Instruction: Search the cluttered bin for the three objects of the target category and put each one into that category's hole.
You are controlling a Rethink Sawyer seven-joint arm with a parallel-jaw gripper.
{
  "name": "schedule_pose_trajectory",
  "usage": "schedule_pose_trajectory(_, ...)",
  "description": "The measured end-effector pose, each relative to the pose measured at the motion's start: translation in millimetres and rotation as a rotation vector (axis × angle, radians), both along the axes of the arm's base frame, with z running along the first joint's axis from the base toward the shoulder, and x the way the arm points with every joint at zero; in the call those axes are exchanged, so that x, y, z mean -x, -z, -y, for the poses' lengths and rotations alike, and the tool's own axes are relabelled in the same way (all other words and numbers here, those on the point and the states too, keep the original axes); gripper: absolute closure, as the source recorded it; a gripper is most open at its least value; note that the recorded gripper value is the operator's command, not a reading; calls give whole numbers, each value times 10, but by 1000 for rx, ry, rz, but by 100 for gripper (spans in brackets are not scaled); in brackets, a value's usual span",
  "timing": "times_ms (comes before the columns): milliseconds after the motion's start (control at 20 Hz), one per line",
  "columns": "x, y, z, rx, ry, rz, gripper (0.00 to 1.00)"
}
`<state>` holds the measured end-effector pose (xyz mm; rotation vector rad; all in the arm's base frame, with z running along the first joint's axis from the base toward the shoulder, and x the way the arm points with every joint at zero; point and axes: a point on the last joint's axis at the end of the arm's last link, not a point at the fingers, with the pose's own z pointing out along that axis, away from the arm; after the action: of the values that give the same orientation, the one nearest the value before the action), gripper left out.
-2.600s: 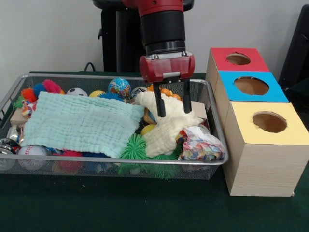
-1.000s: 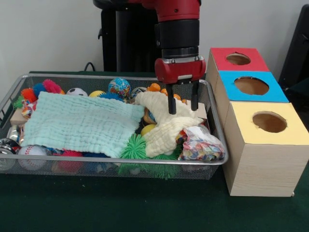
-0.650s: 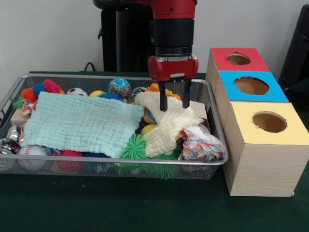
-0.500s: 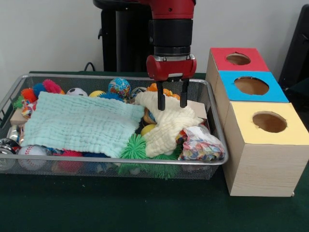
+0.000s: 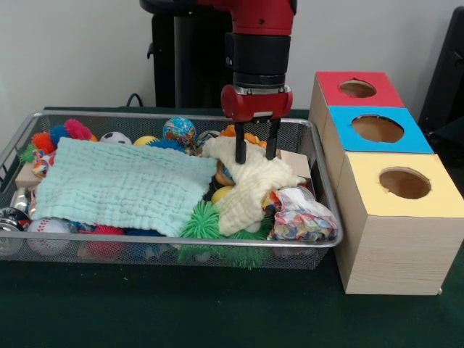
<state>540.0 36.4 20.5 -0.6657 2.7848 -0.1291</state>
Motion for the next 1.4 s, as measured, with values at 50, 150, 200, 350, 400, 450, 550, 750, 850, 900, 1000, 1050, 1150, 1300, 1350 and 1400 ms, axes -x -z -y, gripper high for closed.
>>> schedule_pose_trajectory(50, 32, 29, 3, 4, -4, -8, 0)
schedule_pose_trajectory(150, 68, 67, 13, 8, -6, -17, 0)
schedule_pose_trajectory(200, 80, 82, 21, 10, -6, -20, 0)
schedule_pose_trajectory(350, 99, 128, 49, 14, -3, -28, 0)
schedule_pose_trajectory(400, 88, 142, 63, 15, -1, -27, 0)
schedule_pose_trajectory(450, 80, 148, 67, 16, 0, -27, 0)
schedule_pose_trajectory(550, 60, 174, 82, 17, 0, -25, 0)
schedule_pose_trajectory(750, 50, 217, 111, 13, -4, -19, 100)
schedule_pose_trajectory(850, 53, 221, 129, 13, -4, -18, 100)
schedule_pose_trajectory(900, 53, 222, 143, 13, -2, -18, 100)
schedule_pose_trajectory(1000, 51, 222, 206, 13, 9, -18, 100)
schedule_pose_trajectory(1050, 43, 216, 250, 10, 18, -16, 100)
schedule_pose_trajectory(1150, 28, 197, 292, 5, 28, -12, 100)
schedule_pose_trajectory(1300, -12, 60, 413, -23, 62, 6, 100)
schedule_pose_trajectory(1350, -25, -19, 459, -35, 78, 13, 100)
schedule_pose_trajectory(1400, -35, -81, 493, -42, 93, 16, 100)
